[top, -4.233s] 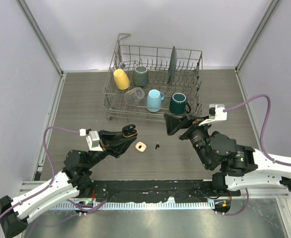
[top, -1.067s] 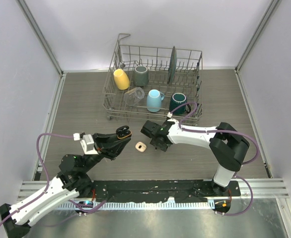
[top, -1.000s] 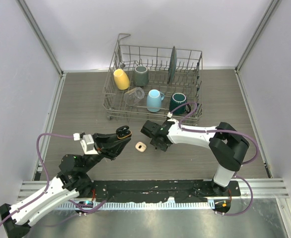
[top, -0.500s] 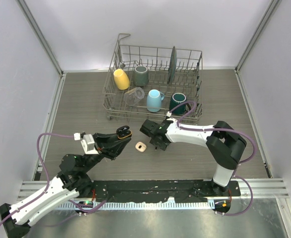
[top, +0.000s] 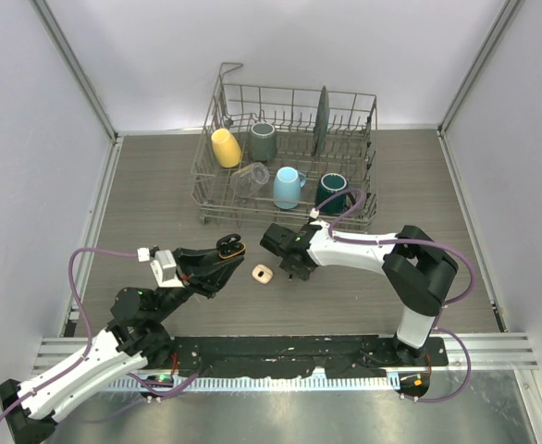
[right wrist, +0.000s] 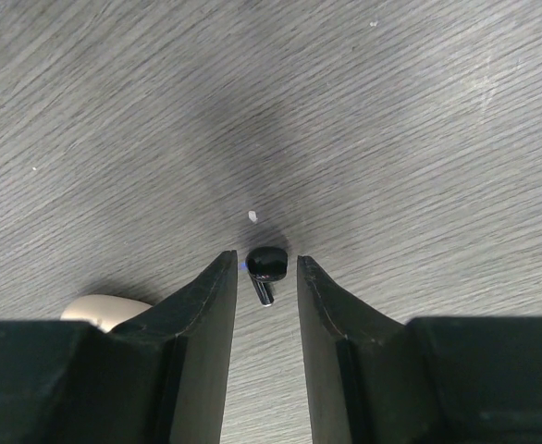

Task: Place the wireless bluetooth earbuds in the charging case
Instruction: Pick up the earbud from the center of the board.

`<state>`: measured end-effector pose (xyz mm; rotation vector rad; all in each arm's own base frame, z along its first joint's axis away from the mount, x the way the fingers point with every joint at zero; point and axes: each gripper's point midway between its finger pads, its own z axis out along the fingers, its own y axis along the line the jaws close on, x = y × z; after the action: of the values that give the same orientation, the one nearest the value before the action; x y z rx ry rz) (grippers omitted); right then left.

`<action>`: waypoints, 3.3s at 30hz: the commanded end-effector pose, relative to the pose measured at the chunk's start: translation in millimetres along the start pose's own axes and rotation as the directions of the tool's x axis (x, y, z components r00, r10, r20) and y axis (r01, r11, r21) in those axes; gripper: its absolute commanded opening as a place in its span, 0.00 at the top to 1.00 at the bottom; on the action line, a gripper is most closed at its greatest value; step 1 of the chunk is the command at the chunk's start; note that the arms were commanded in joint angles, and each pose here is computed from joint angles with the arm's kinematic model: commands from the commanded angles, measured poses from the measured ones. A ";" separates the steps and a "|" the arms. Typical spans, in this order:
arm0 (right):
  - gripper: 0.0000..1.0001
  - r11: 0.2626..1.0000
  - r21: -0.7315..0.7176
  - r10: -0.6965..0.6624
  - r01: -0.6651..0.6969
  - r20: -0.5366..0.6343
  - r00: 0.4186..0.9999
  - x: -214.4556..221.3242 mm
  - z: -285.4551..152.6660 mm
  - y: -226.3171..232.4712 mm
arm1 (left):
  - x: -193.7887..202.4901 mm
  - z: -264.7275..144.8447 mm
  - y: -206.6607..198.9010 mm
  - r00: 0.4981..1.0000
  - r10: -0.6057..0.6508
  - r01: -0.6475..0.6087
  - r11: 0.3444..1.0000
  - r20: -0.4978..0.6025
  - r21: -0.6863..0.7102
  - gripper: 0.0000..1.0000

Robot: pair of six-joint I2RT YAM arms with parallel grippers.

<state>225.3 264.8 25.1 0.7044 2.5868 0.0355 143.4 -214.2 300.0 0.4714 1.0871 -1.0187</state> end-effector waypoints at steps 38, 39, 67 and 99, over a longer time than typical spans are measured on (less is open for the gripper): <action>0.78 1.000 0.003 0.005 -0.005 0.001 1.000 0.9 12.2 1.2 | -6.1 -0.8 4.4 0.999 0.018 -0.018 1.000 0.028 -0.023 1.00; 0.79 1.000 0.002 0.003 -0.003 0.003 1.000 0.4 11.7 0.8 | -6.4 -0.6 4.1 0.999 0.018 -0.018 1.000 0.028 -0.021 1.00; 0.99 0.914 -0.244 -0.314 0.326 0.088 0.945 9.4 -25.3 -17.1 | -0.9 7.0 4.1 1.000 0.008 -0.008 1.000 0.013 -0.016 1.00; 0.80 0.895 -0.158 -0.415 0.418 0.052 0.908 34.2 -4.7 -33.9 | 1.4 7.2 6.0 1.000 0.001 -0.001 1.000 0.011 -0.026 1.00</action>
<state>183.2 257.5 20.3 0.1040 2.6083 0.1688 152.9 -223.2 285.0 0.4784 1.1486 -1.0055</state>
